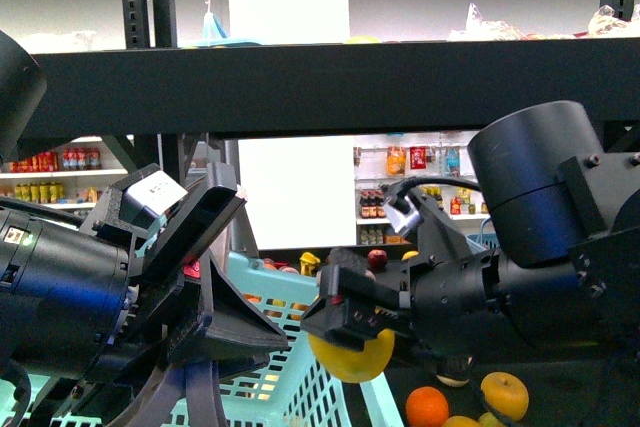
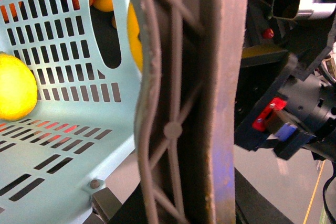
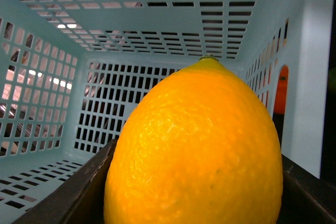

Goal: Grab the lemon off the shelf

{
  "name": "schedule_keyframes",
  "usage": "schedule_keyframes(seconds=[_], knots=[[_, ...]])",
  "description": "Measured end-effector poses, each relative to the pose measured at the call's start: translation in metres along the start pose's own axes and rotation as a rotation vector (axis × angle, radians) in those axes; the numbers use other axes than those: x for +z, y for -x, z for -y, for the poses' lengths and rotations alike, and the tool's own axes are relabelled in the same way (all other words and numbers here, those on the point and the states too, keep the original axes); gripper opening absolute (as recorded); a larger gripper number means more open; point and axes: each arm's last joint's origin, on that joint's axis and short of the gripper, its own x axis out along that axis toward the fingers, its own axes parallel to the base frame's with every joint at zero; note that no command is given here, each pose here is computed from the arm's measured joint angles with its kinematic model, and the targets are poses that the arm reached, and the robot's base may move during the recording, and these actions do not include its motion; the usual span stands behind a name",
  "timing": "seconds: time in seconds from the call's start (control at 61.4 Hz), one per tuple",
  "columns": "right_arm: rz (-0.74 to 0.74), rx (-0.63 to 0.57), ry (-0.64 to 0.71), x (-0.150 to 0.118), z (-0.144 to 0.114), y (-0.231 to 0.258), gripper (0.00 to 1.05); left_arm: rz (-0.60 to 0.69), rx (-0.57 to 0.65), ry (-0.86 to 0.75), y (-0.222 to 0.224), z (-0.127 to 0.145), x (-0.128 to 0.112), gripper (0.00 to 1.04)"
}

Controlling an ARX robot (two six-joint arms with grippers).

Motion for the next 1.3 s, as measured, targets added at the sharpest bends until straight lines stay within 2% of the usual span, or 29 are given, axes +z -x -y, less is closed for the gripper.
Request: schedule_keyframes(seconds=[0.13, 0.472, 0.603, 0.733, 0.798, 0.978, 1.173, 1.303], knots=[[0.001, 0.007, 0.019, -0.005, -0.002, -0.004, 0.98, 0.000, 0.000, 0.000, 0.000, 0.000, 0.000, 0.17], [0.084, -0.005, 0.009, 0.006, 0.003, 0.006, 0.97, -0.001, 0.005, 0.008, 0.000, -0.001, -0.001, 0.16], [0.205, -0.109, 0.035, 0.027, 0.009, 0.034, 0.97, 0.000, 0.007, 0.007, 0.000, -0.001, -0.001, 0.16], [0.381, -0.267, 0.107, 0.053, 0.013, 0.089, 0.97, -0.001, 0.005, 0.007, 0.000, -0.001, -0.001, 0.16], [0.437, -0.349, 0.130, 0.053, 0.014, 0.114, 0.97, -0.002, 0.004, 0.007, 0.000, -0.001, -0.001, 0.16], [0.504, -0.543, 0.173, 0.025, 0.014, 0.167, 0.97, -0.006, -0.002, 0.008, 0.000, -0.001, -0.001, 0.16], [0.477, -0.650, 0.240, -0.032, -0.002, 0.215, 0.96, -0.001, 0.006, 0.007, 0.000, -0.001, -0.001, 0.16], [0.472, -0.592, 0.307, -0.079, -0.009, 0.242, 0.74, -0.003, 0.004, 0.008, 0.000, -0.001, -0.001, 0.16]])
